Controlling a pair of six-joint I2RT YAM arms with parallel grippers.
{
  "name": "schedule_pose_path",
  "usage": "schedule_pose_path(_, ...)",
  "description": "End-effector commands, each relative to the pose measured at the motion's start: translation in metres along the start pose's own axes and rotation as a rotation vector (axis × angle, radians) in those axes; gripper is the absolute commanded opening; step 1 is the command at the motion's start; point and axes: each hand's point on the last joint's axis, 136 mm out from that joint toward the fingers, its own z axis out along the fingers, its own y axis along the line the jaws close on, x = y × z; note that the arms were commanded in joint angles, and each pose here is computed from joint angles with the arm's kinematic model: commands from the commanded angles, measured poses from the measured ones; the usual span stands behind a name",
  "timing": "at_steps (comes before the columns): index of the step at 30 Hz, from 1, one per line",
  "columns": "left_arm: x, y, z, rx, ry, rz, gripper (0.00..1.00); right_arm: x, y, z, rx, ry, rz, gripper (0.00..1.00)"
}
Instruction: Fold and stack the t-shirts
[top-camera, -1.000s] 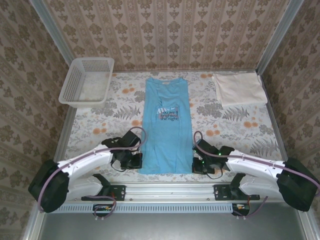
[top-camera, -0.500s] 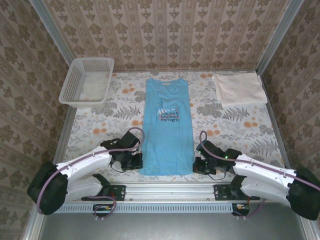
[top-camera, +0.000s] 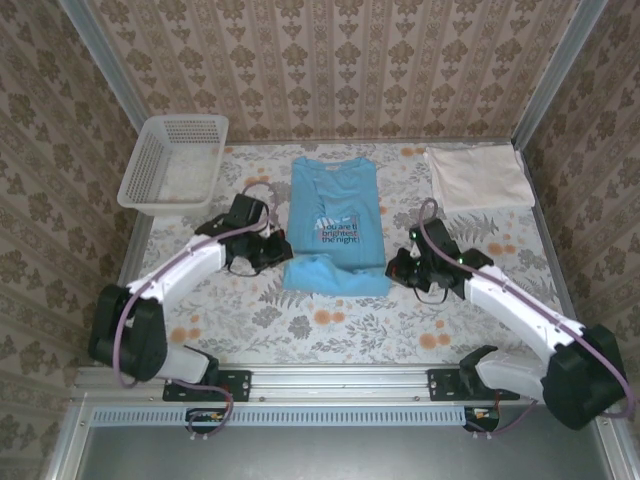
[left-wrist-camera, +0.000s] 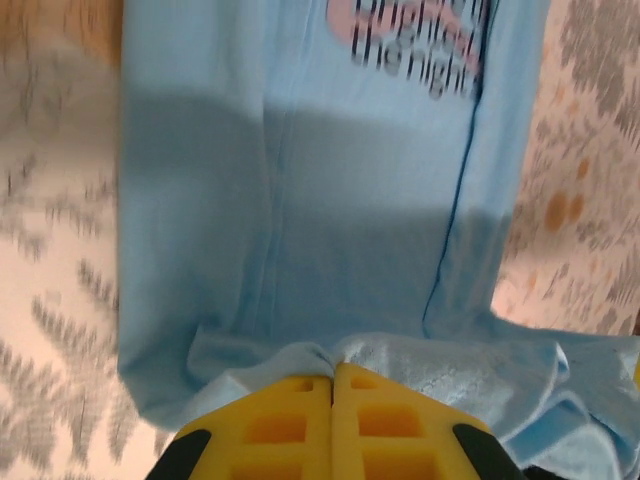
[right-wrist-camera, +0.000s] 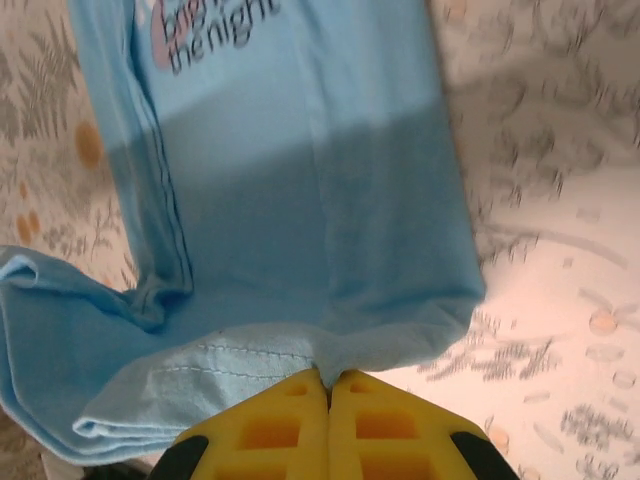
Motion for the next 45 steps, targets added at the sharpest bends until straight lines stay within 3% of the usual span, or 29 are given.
schedule_pose_path(1, -0.037, -0.007, 0.006, 0.036, -0.025, 0.016, 0.0, -0.029, 0.016, 0.005, -0.026, 0.001, -0.037, 0.0)
schedule_pose_path(11, -0.092, 0.02, 0.051, 0.002, -0.003, -0.091, 0.0, -0.097, 0.013, 0.056, 0.028, 0.052, 0.017, 0.0)
schedule_pose_path(28, -0.131, 0.033, 0.062, -0.035, -0.027, -0.127, 0.0, -0.141, 0.005, 0.099, 0.105, 0.127, 0.079, 0.0)
schedule_pose_path(33, -0.139, 0.038, 0.071, -0.038, -0.01, -0.146, 0.14, -0.152, 0.0, 0.107, 0.117, 0.13, 0.108, 0.0)
schedule_pose_path(39, -0.163, 0.035, 0.045, -0.041, -0.098, -0.149, 0.38, -0.177, 0.004, 0.095, 0.122, 0.096, 0.113, 0.48)
schedule_pose_path(42, -0.169, 0.025, 0.017, -0.067, -0.174, -0.12, 0.56, -0.187, -0.001, 0.071, 0.129, 0.019, 0.118, 0.53)
schedule_pose_path(45, -0.162, 0.016, -0.006, -0.105, -0.244, -0.071, 0.61, -0.177, 0.008, 0.05, 0.044, -0.06, 0.1, 0.53)
